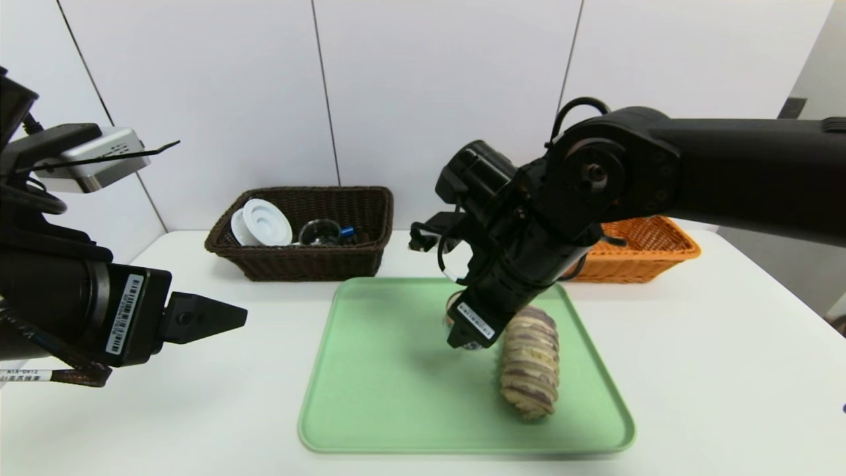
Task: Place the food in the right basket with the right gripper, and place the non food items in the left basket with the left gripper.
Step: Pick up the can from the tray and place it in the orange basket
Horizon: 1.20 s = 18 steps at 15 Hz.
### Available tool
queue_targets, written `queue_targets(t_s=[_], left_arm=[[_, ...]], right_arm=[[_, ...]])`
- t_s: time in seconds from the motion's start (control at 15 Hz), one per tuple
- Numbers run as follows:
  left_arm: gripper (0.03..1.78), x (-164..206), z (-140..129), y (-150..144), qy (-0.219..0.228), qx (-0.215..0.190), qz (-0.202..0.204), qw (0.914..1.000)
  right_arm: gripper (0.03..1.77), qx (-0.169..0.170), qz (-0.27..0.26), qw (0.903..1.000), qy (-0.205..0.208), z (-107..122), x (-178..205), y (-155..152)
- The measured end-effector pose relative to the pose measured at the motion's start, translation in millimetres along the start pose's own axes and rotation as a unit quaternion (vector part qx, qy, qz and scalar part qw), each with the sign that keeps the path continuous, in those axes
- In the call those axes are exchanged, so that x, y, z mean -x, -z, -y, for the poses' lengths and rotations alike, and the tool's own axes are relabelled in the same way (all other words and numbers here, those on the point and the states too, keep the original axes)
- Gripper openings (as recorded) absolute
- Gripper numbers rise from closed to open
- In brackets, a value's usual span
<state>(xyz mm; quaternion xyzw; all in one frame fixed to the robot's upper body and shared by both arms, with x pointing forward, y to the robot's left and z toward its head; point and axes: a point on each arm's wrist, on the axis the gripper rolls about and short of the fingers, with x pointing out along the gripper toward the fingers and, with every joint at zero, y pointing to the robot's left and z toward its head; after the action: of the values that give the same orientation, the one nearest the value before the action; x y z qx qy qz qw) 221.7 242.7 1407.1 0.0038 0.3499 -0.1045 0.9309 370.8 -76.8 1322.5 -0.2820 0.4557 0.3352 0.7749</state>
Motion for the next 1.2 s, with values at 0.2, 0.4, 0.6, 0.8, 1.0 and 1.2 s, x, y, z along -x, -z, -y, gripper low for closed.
queue_targets(t_s=[0.2,0.4,0.6,0.8,1.0,1.2], left_arm=[[1.69,0,0,0,0.000,0.000,-0.001,1.0000],[1.69,-1,0,0,0.000,-0.001,-0.001,1.0000],[1.69,-2,1,0,-0.001,-0.001,-0.002,1.0000],[1.69,-4,2,-1,-0.001,0.000,-0.002,1.0000],[1.69,-6,3,-2,-0.002,0.000,-0.005,1.0000],[1.69,-9,3,-1,-0.004,-0.001,-0.008,1.0000]], right_arm=[[1.10,-0.018,0.035,0.9981,0.047,14,25,2],[1.10,-0.051,0.086,0.9918,0.080,38,48,4],[1.10,-0.102,0.122,0.9805,0.115,70,64,11],[1.10,-0.152,0.139,0.9666,0.152,108,69,23],[1.10,-0.195,0.151,0.9490,0.197,150,60,33],[1.10,-0.226,0.155,0.9309,0.241,188,37,39]])
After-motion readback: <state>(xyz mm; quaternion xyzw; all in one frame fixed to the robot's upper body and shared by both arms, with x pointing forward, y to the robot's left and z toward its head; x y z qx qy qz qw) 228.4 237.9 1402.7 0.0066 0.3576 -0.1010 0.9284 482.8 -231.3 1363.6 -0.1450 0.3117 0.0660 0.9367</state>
